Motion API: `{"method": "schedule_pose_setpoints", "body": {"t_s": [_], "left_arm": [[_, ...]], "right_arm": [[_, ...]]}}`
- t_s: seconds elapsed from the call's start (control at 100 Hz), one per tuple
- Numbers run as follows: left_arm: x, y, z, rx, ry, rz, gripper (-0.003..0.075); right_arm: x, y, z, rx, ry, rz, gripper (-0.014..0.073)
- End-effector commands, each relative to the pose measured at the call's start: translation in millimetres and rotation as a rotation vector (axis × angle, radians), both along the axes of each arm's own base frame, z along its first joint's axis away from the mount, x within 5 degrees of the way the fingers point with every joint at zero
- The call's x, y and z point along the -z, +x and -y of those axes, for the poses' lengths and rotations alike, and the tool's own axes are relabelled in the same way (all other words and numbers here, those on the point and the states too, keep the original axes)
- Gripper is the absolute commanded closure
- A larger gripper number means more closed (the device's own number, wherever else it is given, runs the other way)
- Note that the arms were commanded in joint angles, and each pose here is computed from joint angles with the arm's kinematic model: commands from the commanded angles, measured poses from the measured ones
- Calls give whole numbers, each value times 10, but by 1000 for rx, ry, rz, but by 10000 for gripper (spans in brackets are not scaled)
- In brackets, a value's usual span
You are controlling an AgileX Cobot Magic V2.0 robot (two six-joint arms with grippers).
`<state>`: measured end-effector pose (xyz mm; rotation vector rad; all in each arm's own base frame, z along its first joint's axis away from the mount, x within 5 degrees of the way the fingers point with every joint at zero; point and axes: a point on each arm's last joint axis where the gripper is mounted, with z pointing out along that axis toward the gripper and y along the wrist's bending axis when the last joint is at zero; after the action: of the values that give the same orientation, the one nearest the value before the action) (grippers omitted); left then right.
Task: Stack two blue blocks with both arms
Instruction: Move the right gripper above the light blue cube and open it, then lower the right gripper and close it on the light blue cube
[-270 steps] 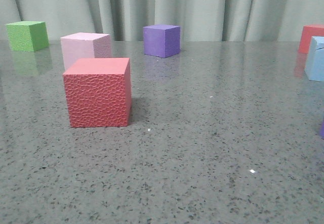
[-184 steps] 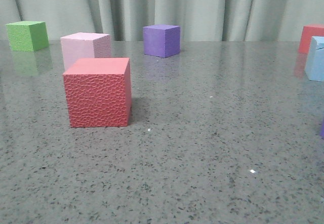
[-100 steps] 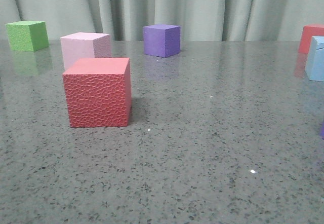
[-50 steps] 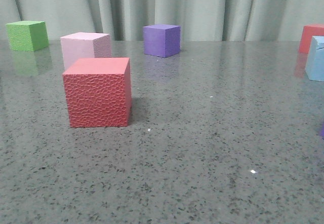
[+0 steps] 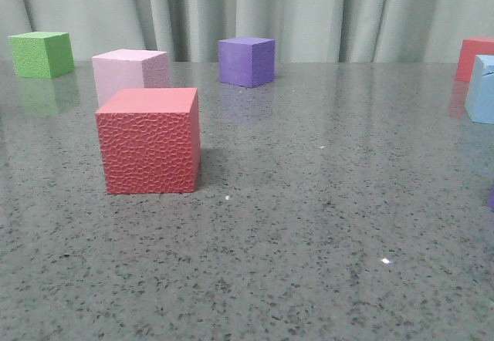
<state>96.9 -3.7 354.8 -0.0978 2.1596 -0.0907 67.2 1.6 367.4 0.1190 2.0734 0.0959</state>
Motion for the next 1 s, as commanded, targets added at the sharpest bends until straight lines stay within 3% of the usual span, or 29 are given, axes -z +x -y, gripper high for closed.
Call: {"method": "schedule_pose_setpoints", "body": {"t_s": [0.0,0.08,0.16,0.3,0.35,0.4,0.74,0.99], "left_arm": [[-140,31,17,7,-23,79,726],[-138,30,18,15,-12,77,665],[-138,30,20,21,-5,77,544],[-138,29,20,28,6,77,204],[-138,29,20,28,6,77,83],[-138,29,20,28,6,77,17],[-136,28,20,28,6,75,50],[-136,28,20,28,6,75,50]], "right_arm": [[-145,36,6,6,-6,86,620],[-144,36,5,5,-5,85,519],[-144,36,4,5,-3,85,349],[-145,36,4,5,-3,86,39],[-145,36,4,4,-3,86,-35],[-147,37,3,4,-2,88,-71],[-166,70,-12,-4,19,98,-56],[-325,503,-24,4,64,23,-56]]}}
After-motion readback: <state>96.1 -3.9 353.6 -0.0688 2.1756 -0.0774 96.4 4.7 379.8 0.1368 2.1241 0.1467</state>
